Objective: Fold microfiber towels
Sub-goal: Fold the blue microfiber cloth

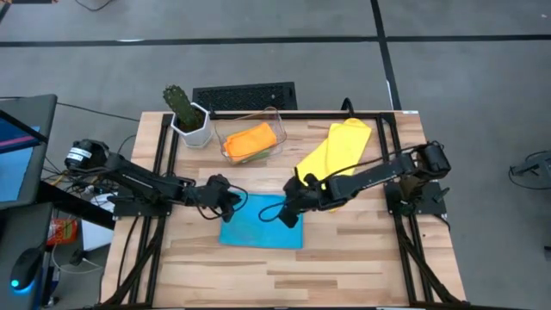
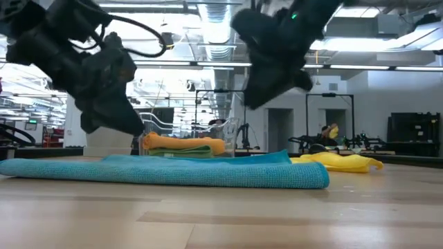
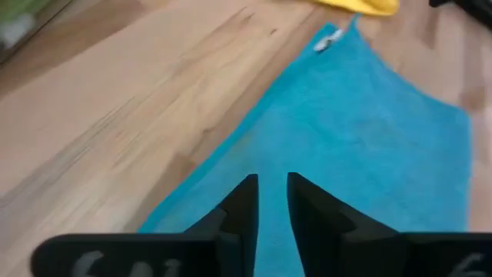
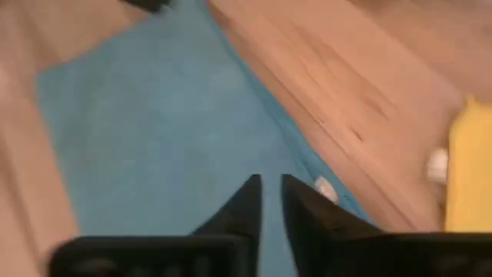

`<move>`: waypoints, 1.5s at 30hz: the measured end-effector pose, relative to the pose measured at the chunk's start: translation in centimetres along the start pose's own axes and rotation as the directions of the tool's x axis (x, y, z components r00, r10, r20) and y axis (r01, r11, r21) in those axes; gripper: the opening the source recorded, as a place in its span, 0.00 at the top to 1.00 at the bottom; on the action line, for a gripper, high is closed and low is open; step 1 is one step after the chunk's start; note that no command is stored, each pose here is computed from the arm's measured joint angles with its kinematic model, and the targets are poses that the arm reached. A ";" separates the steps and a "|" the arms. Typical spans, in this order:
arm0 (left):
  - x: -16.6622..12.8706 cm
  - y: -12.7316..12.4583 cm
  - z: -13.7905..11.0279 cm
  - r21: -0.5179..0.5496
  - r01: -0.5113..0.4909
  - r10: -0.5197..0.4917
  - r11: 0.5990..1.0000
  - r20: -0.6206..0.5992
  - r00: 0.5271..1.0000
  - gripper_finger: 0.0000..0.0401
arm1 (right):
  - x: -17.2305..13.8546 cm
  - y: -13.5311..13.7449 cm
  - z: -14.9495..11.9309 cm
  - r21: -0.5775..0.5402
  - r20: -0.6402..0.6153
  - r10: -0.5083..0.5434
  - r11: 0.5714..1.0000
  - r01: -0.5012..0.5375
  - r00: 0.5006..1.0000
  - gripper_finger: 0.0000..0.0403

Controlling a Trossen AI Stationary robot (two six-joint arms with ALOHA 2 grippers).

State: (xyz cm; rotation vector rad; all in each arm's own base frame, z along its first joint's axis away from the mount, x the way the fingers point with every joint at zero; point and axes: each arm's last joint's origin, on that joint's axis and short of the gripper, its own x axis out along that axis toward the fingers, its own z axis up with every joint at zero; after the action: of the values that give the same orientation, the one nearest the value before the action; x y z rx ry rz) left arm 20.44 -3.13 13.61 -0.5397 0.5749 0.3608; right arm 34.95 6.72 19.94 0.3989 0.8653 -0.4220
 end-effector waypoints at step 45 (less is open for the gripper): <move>3.7 2.8 -3.1 -0.011 -0.112 0.111 0.994 -0.072 0.991 1.00 | 5.5 -4.6 -8.0 0.183 0.059 0.009 0.983 -0.019 0.998 0.96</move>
State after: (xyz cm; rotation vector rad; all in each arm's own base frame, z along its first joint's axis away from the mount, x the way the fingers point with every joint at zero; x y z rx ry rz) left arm 20.73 -2.10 8.16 -0.5376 0.6736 0.4530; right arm 30.73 5.77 10.11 0.5598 0.7689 -0.5002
